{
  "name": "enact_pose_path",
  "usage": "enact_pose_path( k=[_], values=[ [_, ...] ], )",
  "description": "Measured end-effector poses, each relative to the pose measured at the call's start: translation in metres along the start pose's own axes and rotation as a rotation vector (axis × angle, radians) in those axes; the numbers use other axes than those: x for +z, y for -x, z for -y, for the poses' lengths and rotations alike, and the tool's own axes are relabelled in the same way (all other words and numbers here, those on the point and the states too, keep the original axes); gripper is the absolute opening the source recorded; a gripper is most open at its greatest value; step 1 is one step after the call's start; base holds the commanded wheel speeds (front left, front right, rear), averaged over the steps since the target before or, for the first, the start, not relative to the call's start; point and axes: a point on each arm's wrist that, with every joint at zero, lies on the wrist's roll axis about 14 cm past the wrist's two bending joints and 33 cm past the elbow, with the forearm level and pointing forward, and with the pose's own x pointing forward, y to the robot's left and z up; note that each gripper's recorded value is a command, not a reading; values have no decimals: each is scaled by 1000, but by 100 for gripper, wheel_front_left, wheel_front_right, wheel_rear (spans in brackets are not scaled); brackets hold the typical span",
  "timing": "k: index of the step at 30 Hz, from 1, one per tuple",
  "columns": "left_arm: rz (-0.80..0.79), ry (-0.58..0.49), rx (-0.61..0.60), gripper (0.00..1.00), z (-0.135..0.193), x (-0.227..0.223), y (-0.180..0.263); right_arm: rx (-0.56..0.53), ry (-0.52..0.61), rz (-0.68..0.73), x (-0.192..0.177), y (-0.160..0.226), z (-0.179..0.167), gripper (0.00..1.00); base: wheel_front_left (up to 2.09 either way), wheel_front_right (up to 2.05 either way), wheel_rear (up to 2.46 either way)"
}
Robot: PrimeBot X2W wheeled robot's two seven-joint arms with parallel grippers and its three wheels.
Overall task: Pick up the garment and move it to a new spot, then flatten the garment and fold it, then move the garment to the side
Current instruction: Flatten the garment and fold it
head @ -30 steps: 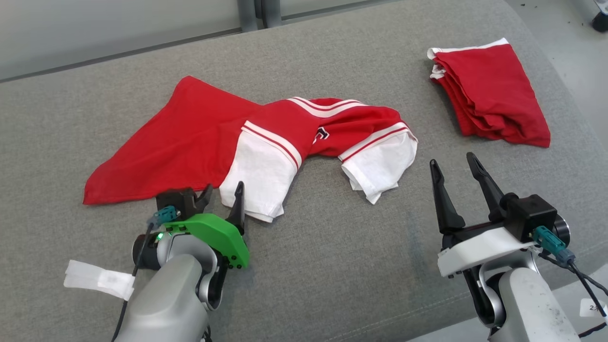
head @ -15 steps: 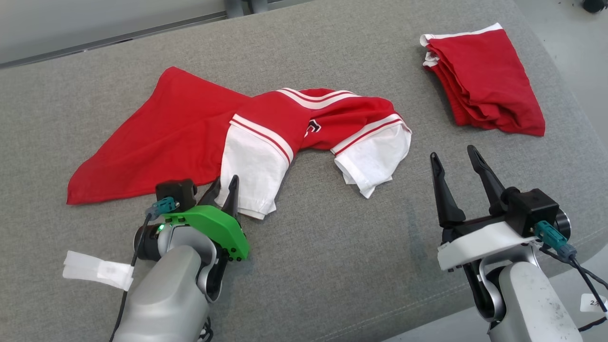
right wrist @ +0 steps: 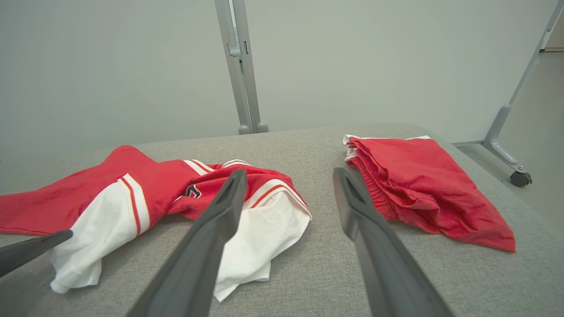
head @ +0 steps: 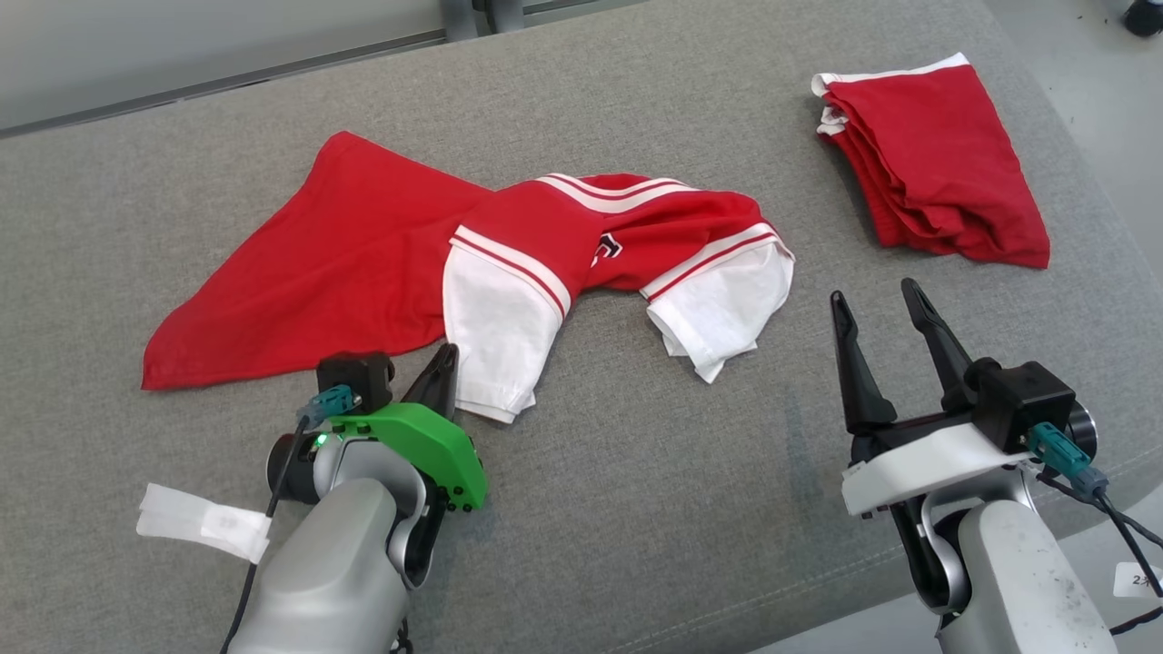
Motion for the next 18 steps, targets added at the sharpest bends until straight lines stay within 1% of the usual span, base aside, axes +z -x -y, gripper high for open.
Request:
enact_pose_path(
  k=[4, 7, 12, 15, 18],
  values=[
    [40, -5, -32, 0, 10, 13, -2, -2, -1, 3, 1, 0, 1, 100, 0, 0, 0],
    [70, -15, -91, 0, 28, 21, -2, -14, -2, 17, 4, 1, 5, 100, 0, 0, 0],
    [98, -61, -262, 0, 81, 28, -1, -71, 7, 48, 15, 5, 24, 100, 0, 0, 0],
    [92, -74, -385, 0, 121, 25, 5, -116, 17, 65, 21, 11, 40, 100, 0, 0, 0],
    [51, -89, -490, 0, 158, 13, 13, -162, 27, 73, 26, 19, 55, 100, 0, 0, 0]
  ],
)
